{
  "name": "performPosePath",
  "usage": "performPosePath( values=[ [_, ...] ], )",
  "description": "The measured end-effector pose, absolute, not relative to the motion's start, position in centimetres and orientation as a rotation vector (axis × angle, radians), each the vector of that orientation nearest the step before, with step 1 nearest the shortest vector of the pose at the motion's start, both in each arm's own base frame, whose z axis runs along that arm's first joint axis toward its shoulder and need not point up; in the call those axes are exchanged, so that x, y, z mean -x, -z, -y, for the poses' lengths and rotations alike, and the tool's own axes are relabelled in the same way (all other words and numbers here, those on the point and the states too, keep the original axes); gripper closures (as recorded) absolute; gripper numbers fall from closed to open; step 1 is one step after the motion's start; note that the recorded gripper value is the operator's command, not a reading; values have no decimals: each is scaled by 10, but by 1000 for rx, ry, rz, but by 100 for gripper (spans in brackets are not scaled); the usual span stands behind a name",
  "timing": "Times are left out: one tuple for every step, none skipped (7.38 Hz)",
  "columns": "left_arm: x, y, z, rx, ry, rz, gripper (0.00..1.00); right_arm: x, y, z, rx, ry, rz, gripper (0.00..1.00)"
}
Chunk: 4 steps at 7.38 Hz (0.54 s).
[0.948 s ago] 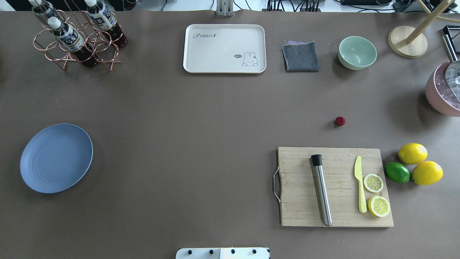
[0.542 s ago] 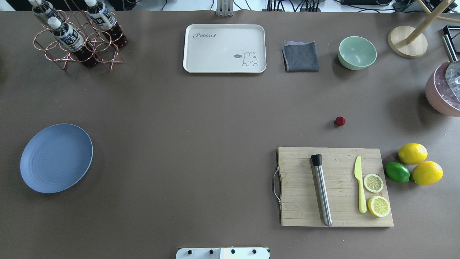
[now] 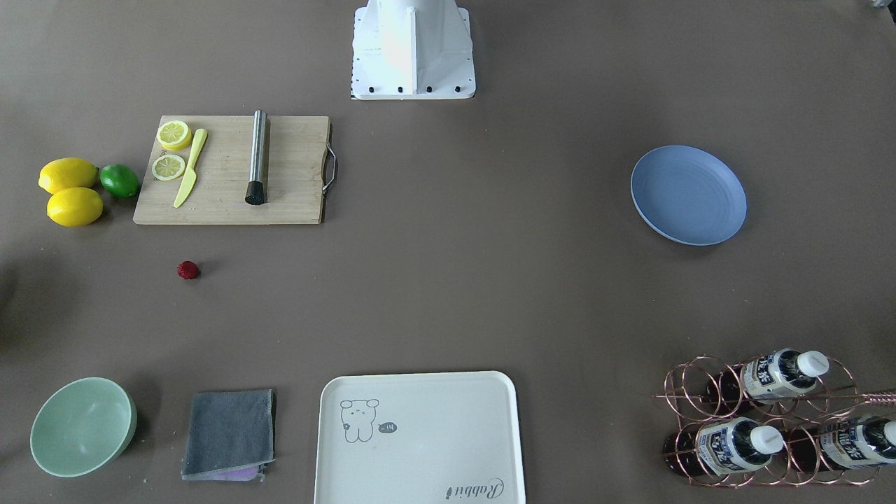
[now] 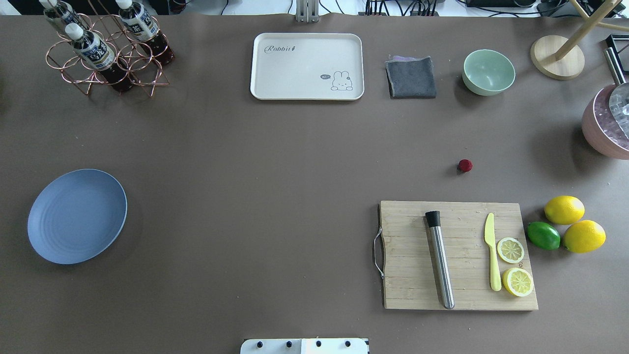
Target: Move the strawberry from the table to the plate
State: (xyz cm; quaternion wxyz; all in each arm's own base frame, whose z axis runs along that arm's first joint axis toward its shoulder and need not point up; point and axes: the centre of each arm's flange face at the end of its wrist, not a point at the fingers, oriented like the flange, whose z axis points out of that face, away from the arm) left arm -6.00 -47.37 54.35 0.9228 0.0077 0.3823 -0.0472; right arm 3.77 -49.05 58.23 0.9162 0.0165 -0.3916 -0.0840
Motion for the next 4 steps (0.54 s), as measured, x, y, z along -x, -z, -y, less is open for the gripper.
performPosePath(
  values=[
    [60,-543,474,-15,98,-784,3,-37,-583,491,-33,173,806,0],
    [59,-543,475,-17,98,-784,3,-37,-583,491,-32,173,807,0],
    [59,-542,475,-17,96,-785,3,-37,-583,491,-32,173,808,0],
    [59,-543,474,-16,97,-787,3,-37,-583,491,-31,173,809,0]
  ],
)
